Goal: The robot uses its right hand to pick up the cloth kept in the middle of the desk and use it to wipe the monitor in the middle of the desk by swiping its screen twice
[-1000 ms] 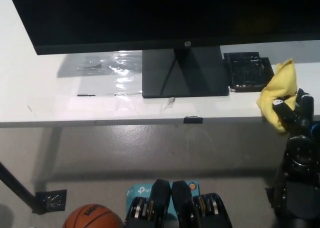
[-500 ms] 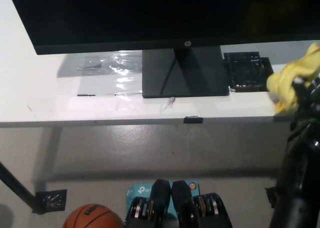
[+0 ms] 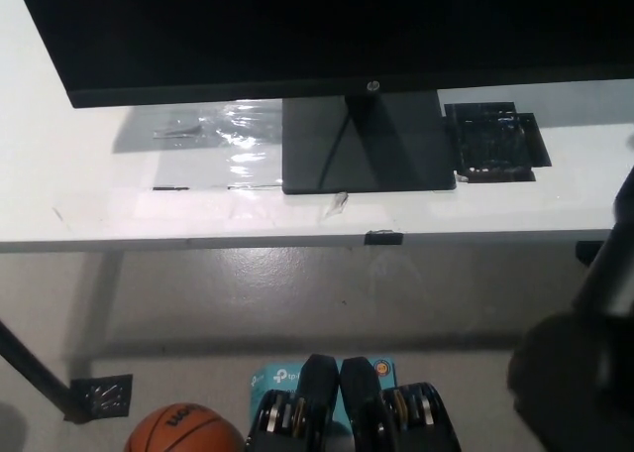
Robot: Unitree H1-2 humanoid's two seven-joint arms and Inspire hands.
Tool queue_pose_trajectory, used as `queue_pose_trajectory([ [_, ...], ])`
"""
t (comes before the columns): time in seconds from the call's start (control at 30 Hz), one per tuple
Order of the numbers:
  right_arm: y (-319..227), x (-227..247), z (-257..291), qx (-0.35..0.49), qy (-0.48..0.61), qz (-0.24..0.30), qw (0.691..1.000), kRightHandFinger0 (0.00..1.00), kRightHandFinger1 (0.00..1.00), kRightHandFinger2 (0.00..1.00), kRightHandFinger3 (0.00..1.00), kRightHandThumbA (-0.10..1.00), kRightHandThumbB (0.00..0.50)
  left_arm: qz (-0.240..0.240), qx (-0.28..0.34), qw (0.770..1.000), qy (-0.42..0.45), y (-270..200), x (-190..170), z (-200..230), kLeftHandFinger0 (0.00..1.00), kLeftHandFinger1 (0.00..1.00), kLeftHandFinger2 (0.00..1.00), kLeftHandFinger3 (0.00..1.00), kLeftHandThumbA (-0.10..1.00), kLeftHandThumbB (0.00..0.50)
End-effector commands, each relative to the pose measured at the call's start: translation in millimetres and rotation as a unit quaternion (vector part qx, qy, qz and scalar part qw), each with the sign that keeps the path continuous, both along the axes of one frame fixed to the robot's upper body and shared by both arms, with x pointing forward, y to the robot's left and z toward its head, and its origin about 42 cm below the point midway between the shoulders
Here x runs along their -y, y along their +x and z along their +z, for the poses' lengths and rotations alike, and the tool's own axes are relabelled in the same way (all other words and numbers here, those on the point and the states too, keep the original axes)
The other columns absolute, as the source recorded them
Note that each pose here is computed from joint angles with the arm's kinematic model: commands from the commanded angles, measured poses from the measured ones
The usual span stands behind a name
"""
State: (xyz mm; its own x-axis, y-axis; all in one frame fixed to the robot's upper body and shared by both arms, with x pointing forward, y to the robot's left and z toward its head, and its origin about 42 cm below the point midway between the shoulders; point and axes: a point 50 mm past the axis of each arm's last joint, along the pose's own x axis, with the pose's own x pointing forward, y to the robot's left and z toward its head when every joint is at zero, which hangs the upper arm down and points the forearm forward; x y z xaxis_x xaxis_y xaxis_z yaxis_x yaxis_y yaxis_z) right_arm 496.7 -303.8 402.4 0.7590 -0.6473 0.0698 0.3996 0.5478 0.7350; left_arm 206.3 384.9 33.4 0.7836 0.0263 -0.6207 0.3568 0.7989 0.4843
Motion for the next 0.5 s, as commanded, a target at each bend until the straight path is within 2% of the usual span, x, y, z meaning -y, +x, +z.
queue_pose_trajectory([
  [0.0,0,-12,35,0.053,-0.051,-0.089,0.993,0.00,0.00,0.25,0.48,-0.10,0.057,-0.005,0.030,0.999,0.027,1,-14,13,0.60,0.52,0.00,0.00,0.54,0.500],
  [0.03,1,-14,36,0.042,-0.079,-0.103,0.991,0.00,0.00,0.24,0.46,-0.10,0.038,-0.008,0.030,0.999,0.027,1,-15,13,0.60,0.52,0.00,0.00,0.54,0.500],
  [0.07,3,-18,37,0.026,-0.127,-0.116,0.985,0.00,0.00,0.19,0.40,-0.10,0.041,-0.011,0.030,0.999,0.027,0,-15,13,0.61,0.53,0.00,0.00,0.55,0.500],
  [0.1,4,-21,37,0.014,-0.165,-0.131,0.977,0.00,0.00,0.18,0.31,-0.10,0.047,-0.007,0.031,0.999,0.022,0,-14,14,0.62,0.53,0.00,0.00,0.54,0.500],
  [0.13,8,-25,37,-0.003,-0.212,-0.150,0.966,0.00,0.00,0.15,0.26,-0.10,0.071,-0.005,0.031,0.999,0.020,0,-15,14,0.62,0.54,0.00,0.00,0.53,0.500],
  [0.17,16,-35,34,-0.028,-0.287,-0.177,0.941,0.00,0.00,0.13,0.21,-0.10,0.114,-0.009,0.027,0.999,0.025,0,-15,14,0.62,0.54,0.00,0.00,0.54,0.500],
  [0.2,17,-35,34,-0.030,-0.294,-0.180,0.938,0.00,0.00,0.13,0.20,-0.10,0.117,-0.010,0.027,0.999,0.025,1,-15,15,0.62,0.54,0.00,0.00,0.55,0.500],
  [0.27,21,-40,33,-0.049,-0.325,-0.193,0.925,0.00,0.00,0.19,0.23,-0.10,0.140,-0.011,0.030,0.999,0.025,2,-14,17,0.62,0.53,0.00,0.00,0.54,0.500],
  [0.3,30,-52,28,-0.059,-0.385,-0.197,0.900,0.00,0.00,0.26,0.15,-0.10,0.122,-0.010,0.032,0.999,0.024,3,-13,17,0.59,0.51,0.00,0.00,0.53,0.500],
  [0.33,35,-55,23,-0.067,-0.446,-0.209,0.868,0.00,0.01,0.38,0.16,-0.10,0.114,-0.011,0.030,0.999,0.025,4,-14,17,0.62,0.53,0.00,0.00,0.52,0.500],
  [0.37,38,-59,18,-0.071,-0.472,-0.191,0.858,0.00,0.00,0.44,0.08,-0.10,0.076,-0.005,0.026,0.999,0.025,4,-14,17,0.66,0.56,0.00,0.00,0.50,0.500],
  [0.4,41,-62,12,-0.083,-0.512,-0.195,0.832,0.00,0.02,0.46,0.07,-0.10,0.067,-0.008,0.026,0.999,0.026,4,-14,16,0.66,0.57,0.00,0.00,0.51,0.500],
  [0.43,43,-63,9,-0.089,-0.525,-0.195,0.824,0.00,0.01,0.46,0.09,-0.10,0.073,-0.010,0.025,0.999,0.027,4,-14,17,0.67,0.58,0.00,0.00,0.51,0.500],
  [0.47,47,-66,2,-0.094,-0.553,-0.192,0.806,0.00,0.00,0.41,0.03,-0.10,0.071,-0.011,0.026,0.999,0.027,4,-13,17,0.66,0.56,0.00,0.00,0.51,0.500],
])
